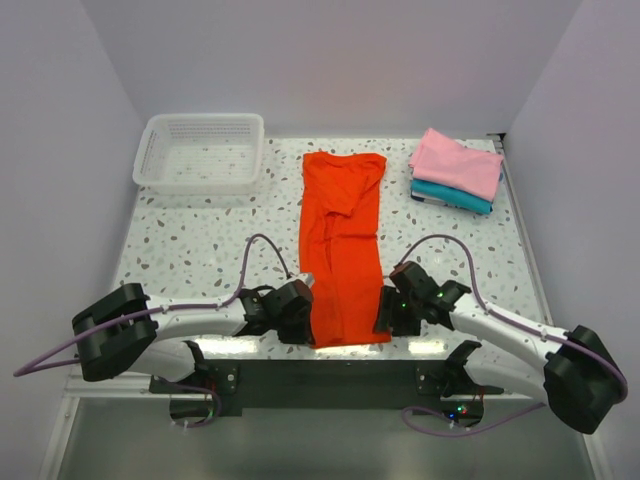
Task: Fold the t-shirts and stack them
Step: Fold the tshirt
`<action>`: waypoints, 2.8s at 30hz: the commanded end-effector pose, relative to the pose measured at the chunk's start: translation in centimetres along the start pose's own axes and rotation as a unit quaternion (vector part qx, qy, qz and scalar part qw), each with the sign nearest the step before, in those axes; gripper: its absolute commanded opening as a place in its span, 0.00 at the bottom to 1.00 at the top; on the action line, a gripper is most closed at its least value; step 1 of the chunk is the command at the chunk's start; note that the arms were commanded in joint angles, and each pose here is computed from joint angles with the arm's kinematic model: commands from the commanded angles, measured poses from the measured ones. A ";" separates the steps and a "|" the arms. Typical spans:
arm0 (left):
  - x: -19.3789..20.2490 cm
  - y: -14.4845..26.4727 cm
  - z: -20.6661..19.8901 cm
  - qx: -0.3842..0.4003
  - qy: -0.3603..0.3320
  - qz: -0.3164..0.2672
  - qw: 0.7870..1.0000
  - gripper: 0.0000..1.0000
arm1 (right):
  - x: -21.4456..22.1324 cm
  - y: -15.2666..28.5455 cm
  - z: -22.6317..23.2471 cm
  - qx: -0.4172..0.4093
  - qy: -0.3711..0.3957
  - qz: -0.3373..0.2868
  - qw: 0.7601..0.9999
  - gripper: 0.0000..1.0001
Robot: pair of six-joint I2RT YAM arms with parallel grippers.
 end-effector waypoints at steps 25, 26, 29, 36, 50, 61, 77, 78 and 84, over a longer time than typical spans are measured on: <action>2.0 2.4 2.4 0.000 -0.004 0.020 1.000 0.00 | 5.2 0.8 0.6 -0.033 -0.044 0.016 0.998 0.01; 2.0 2.5 2.4 0.002 -0.004 0.019 1.000 0.00 | 5.2 1.0 0.6 -0.038 -0.045 0.017 0.998 0.00; 2.0 2.6 2.1 0.006 -0.011 0.020 1.000 0.00 | 5.0 1.8 0.9 -0.047 -0.044 0.010 0.998 0.00; 1.5 3.1 1.6 -0.004 -0.016 0.015 1.000 0.00 | 4.4 2.6 0.7 -0.043 -0.047 -0.018 0.998 0.00; -4.7 4.6 -2.5 -0.021 -0.047 -0.106 0.993 0.00 | -1.9 6.9 3.2 -0.009 0.032 -0.149 0.988 0.00; -13.2 6.5 -5.9 0.023 -0.045 -0.213 0.976 0.00 | -11.2 8.6 5.3 -0.004 0.039 -0.262 0.964 0.00; -22.2 6.9 -7.4 0.001 -0.030 -0.259 0.965 0.00 | -19.5 8.5 5.1 0.008 0.019 -0.289 0.957 0.00; -22.6 6.7 -7.6 0.000 -0.030 -0.260 0.965 0.00 | -19.7 8.3 5.1 0.004 0.018 -0.286 0.958 0.00; -24.7 6.0 -7.2 -0.012 -0.034 -0.258 0.966 0.00 | -21.6 6.9 4.4 0.004 0.010 -0.267 0.964 0.00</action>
Point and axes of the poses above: each gripper's point midway between its finger pads, its own y axis back along the fingers, its own z axis along the line the jaws close on, x = y × z, the point moved 5 cm from there along y, back along the fingers, and after that the axes turned 8 degrees about y, right-handed, at the moved point
